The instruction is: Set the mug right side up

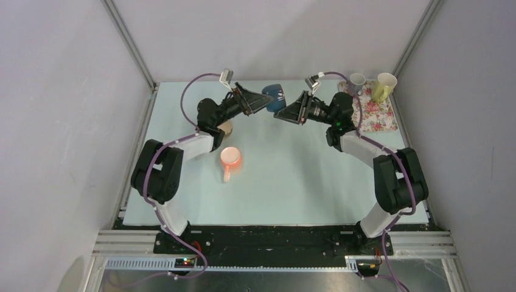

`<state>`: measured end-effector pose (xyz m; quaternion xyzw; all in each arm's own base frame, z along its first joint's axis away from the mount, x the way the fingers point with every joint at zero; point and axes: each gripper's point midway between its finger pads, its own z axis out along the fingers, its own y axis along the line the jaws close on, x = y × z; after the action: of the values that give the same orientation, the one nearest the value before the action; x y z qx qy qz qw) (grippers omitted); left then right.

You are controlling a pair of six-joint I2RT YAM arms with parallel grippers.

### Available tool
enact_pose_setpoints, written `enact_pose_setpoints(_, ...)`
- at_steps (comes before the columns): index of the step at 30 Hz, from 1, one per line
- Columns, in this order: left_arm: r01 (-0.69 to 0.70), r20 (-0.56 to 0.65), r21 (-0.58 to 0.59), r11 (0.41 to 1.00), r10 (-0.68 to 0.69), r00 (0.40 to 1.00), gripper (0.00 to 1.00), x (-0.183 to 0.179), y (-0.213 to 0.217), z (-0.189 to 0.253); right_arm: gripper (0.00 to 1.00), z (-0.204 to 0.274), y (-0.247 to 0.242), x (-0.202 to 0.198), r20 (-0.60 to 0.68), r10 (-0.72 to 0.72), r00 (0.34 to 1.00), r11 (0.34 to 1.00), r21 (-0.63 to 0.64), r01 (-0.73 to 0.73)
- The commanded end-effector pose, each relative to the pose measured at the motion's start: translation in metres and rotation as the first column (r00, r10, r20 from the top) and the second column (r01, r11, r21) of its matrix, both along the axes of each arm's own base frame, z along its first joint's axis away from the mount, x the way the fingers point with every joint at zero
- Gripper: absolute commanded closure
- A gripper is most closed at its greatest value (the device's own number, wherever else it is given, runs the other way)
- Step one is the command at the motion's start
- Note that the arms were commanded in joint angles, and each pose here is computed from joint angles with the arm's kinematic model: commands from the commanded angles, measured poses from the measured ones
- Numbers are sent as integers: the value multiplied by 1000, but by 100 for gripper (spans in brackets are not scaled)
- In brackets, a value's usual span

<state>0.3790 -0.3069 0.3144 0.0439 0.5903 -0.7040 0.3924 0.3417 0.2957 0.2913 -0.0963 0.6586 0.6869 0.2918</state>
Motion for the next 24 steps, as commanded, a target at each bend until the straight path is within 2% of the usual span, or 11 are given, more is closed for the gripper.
enact_pose_setpoints(1, -21, 127, -33, 999, 25, 992, 0, -7, 17, 39, 100, 34, -39, 22, 179, -149, 972, 988, 1, 151)
enact_pose_setpoints(8, -130, 167, -7, 991, 129, 977, 0, 8, 56, 52, 100, 39, -85, 34, 220, -243, 945, 963, -64, 262)
enact_pose_setpoints(9, -139, 156, 15, 990, 135, 979, 0, 10, 60, 48, 100, 36, -93, 38, 265, -257, 929, 953, -93, 290)
enact_pose_setpoints(12, -217, 211, 76, 973, 197, 957, 0, 15, 88, 52, 100, 24, -140, 54, 280, -366, 888, 885, -191, 425)
enact_pose_setpoints(13, -235, 216, 117, 965, 206, 954, 0, 18, 93, 45, 100, 20, -155, 59, 334, -383, 861, 856, -222, 467)
enact_pose_setpoints(14, -269, 237, 132, 954, 234, 943, 0, 18, 106, 49, 100, 14, -178, 64, 324, -439, 838, 810, -260, 525)
enact_pose_setpoints(15, -292, 237, 184, 939, 246, 940, 0, 21, 113, 38, 100, 10, -192, 68, 394, -444, 805, 767, -297, 569)
enact_pose_setpoints(18, -391, 283, 283, 876, 313, 907, 0, 21, 146, 31, 100, -13, -257, 77, 463, -542, 701, 553, -431, 713)
enact_pose_setpoints(21, -443, 305, 454, 773, 333, 892, 0, 18, 173, 0, 100, -29, -304, 80, 527, -560, 639, 393, -510, 765)
enact_pose_setpoints(22, -471, 335, 478, 741, 343, 878, 0, 14, 181, 2, 100, -35, -322, 81, 527, -584, 618, 336, -536, 774)
enact_pose_setpoints(24, -456, 294, 600, 657, 349, 890, 0, 2, 197, -27, 100, -49, -351, 85, 563, -579, 589, 220, -587, 779)
